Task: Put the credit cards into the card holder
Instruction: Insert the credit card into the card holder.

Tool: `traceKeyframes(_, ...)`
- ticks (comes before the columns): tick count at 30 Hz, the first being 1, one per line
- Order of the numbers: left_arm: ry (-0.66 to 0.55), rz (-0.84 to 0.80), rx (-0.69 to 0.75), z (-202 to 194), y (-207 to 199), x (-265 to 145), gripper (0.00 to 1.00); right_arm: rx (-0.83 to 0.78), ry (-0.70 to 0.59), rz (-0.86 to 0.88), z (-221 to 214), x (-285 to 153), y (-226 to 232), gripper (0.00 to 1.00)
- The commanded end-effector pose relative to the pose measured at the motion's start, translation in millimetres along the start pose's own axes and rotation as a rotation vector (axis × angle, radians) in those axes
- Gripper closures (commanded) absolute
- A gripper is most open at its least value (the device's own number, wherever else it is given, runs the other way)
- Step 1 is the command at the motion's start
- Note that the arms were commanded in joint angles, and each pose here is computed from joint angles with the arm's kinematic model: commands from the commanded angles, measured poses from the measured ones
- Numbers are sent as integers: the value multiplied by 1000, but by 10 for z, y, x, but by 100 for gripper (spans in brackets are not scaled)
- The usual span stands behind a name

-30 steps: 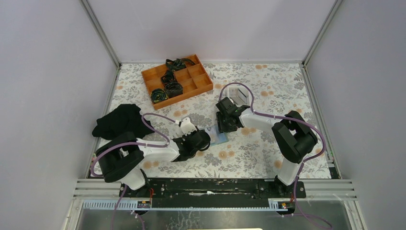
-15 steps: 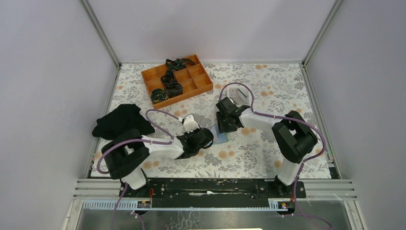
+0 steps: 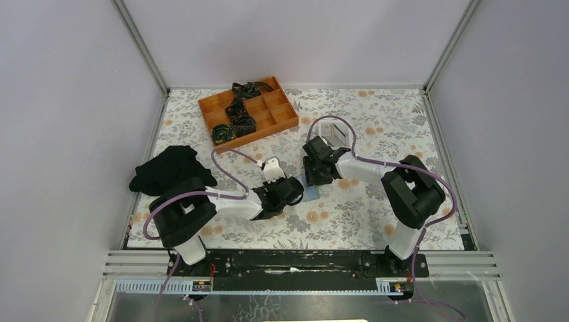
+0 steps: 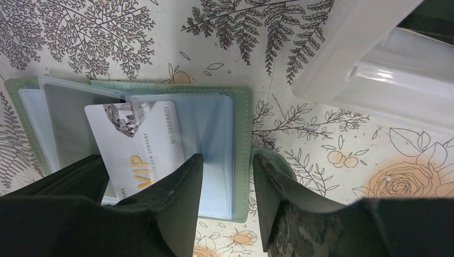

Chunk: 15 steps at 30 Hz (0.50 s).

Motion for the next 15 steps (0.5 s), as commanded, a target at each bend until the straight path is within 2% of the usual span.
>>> traceKeyframes(1,56,111,114,-142,341,65,91,-8,122,-71,-359,38,-202,52)
traceKeyframes(11,50,139,124,-140,384,79,90,8,54,-105,-168,-115,-308,53)
traceKeyframes(15,53,146,127,-149,405,80,89,16,43,-120,-131,-123,-365,59)
Point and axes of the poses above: each gripper's point midway between its finger pads, its own x axis out along the fingers, its own y axis along the line the jaws close on, z = x × y, the point moved 2 cm from there along -x, back along the fingers, and after that the axes turned 13 degrees about -x, right-handed, at the moved point
